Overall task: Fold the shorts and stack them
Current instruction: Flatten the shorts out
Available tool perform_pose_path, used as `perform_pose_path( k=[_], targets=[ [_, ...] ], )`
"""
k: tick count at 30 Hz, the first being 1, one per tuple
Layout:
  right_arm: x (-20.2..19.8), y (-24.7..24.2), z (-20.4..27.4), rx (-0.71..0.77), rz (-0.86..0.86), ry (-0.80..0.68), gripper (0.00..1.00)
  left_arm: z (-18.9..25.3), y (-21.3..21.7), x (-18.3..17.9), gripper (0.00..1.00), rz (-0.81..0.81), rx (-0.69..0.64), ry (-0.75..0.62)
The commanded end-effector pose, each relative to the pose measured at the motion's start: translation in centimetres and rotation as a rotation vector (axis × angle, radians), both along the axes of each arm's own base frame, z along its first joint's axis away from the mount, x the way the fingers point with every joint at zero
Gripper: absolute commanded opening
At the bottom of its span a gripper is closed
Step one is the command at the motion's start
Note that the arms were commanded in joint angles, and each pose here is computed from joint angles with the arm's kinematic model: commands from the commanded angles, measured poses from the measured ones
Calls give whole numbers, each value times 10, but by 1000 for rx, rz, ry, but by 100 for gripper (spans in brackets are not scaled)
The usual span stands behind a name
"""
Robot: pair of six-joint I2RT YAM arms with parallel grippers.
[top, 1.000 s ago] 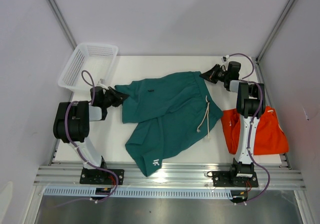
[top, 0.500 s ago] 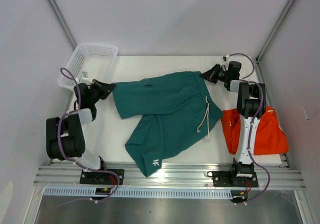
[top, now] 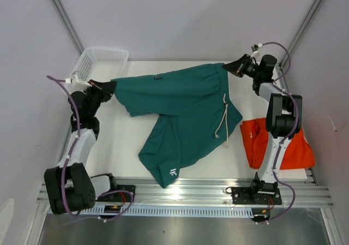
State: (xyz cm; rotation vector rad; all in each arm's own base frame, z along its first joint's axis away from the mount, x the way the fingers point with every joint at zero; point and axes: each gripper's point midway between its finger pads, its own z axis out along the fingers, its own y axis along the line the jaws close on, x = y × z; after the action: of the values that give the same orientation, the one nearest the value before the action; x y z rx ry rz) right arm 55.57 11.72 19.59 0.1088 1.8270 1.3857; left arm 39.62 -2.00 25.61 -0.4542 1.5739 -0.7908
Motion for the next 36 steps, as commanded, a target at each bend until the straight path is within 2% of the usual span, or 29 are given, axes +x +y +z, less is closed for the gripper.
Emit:
perform_pose_path(
  k=[1, 8, 12, 16, 17, 18, 19, 20, 22, 23, 26, 27, 29, 31, 32, 34, 36],
  targets=[
    [-10, -5, 54, 24, 10, -128, 0, 29, 13, -5, 0, 74, 52, -80],
    [-27, -12, 95, 23, -5, -183, 0, 65, 12, -17, 0, 88, 43, -141],
    [-42, -13, 121, 33, 0, -218, 0, 105, 10, -31, 0, 92, 57, -201],
    [-73, -9, 172, 25, 5, -312, 0, 142, 5, -53, 0, 91, 66, -241],
    [-81, -9, 179, 26, 7, -319, 0, 164, 3, -62, 0, 92, 76, -279],
    [-87, -10, 188, 25, 0, -335, 0, 164, 3, -66, 0, 93, 72, -251],
    [-106, -9, 212, 18, -1, -387, 0, 174, 1, -77, 0, 96, 80, -267],
    [-115, -10, 221, 16, -2, -393, 0, 203, -2, -90, 0, 98, 91, -315],
    [-135, -12, 240, -3, -12, -432, 0, 211, -6, -107, 0, 96, 102, -299],
    [-157, -9, 260, -12, -19, -462, 0, 244, -10, -126, 0, 97, 116, -362],
    [-195, -6, 287, -57, -37, -522, 0, 276, -20, -163, 0, 87, 133, -415],
    [-226, -3, 310, -87, -51, -610, 0, 302, -25, -186, 0, 86, 146, -478],
    [-253, -1, 323, -110, -85, -631, 0, 312, -33, -213, 0, 78, 159, -507],
    [-299, 1, 353, -153, -137, -755, 0, 336, -37, -248, 0, 99, 183, -584],
    [-312, 2, 356, -160, -148, -755, 0, 336, -38, -258, 0, 111, 185, -585],
    [-353, 7, 379, -183, -162, -848, 0, 353, -42, -295, 0, 135, 198, -661],
    [-369, 8, 385, -191, -172, -845, 0, 359, -46, -306, 0, 126, 205, -665]
  ],
)
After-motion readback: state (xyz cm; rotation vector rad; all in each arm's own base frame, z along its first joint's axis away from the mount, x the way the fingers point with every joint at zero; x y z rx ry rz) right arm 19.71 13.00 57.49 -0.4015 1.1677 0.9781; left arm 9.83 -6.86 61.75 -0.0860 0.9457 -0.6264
